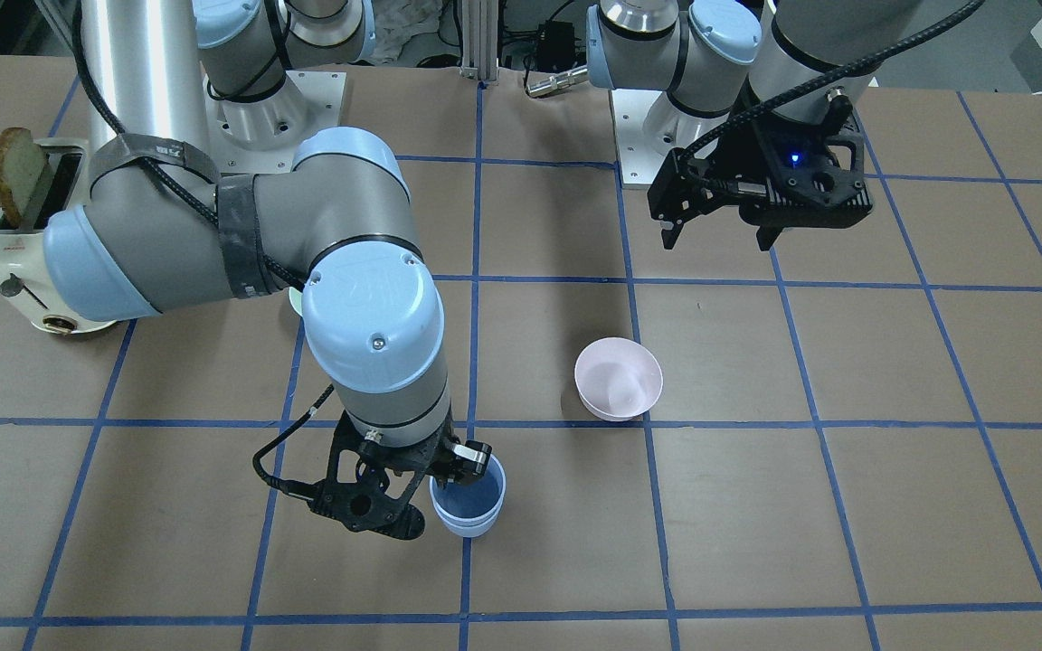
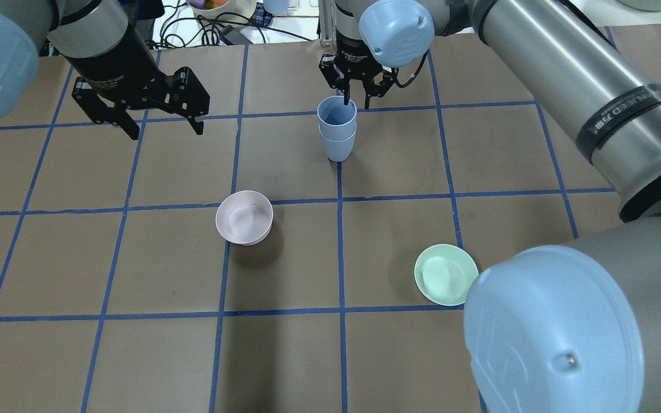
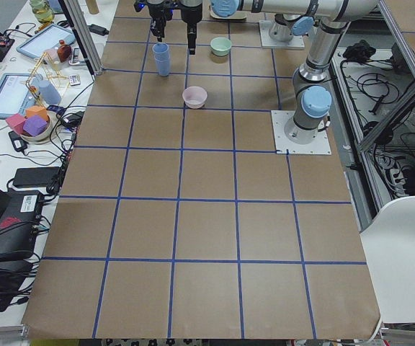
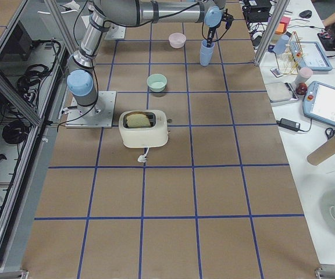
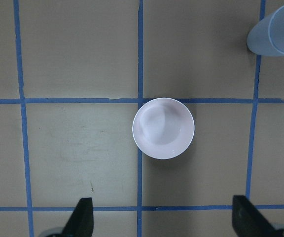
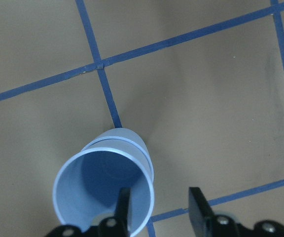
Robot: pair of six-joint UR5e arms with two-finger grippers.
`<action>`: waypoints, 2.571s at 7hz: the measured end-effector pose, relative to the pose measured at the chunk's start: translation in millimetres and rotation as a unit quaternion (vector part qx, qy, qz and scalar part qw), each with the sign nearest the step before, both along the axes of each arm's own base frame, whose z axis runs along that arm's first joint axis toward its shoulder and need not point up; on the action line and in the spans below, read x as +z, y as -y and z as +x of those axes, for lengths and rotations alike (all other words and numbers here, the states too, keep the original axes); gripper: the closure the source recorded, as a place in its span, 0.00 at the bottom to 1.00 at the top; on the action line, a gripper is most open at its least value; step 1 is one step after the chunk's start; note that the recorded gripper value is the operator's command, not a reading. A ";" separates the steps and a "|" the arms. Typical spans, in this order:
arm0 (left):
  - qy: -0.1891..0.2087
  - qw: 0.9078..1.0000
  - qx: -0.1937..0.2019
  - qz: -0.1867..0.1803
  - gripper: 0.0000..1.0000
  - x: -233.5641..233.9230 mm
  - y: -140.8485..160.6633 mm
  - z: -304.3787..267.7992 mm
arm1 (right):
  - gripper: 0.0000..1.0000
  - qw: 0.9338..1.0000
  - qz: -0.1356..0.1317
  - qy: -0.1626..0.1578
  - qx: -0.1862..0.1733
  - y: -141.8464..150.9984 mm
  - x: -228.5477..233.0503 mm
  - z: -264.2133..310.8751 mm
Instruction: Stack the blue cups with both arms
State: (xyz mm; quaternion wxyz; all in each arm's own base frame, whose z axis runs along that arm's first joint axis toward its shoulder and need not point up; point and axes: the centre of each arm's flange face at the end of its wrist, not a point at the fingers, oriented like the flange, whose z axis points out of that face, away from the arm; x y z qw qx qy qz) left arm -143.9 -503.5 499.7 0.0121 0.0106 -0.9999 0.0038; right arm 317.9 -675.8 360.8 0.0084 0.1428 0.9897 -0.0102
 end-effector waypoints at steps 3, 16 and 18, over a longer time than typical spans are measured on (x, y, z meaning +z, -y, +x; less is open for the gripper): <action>0.000 1.000 0.000 0.000 0.00 0.1 0.0 -0.3 | 0.00 0.995 0.026 -0.031 0.089 31.7 48.4 -120.4; 0.001 1.000 0.000 -0.001 0.00 0.7 0.0 -0.2 | 0.00 0.984 -0.042 0.003 0.175 -157.6 149.2 -193.4; 0.001 1.000 0.000 -0.001 0.00 0.7 0.0 -0.2 | 0.00 0.984 -0.040 0.001 0.175 -158.1 147.4 -194.4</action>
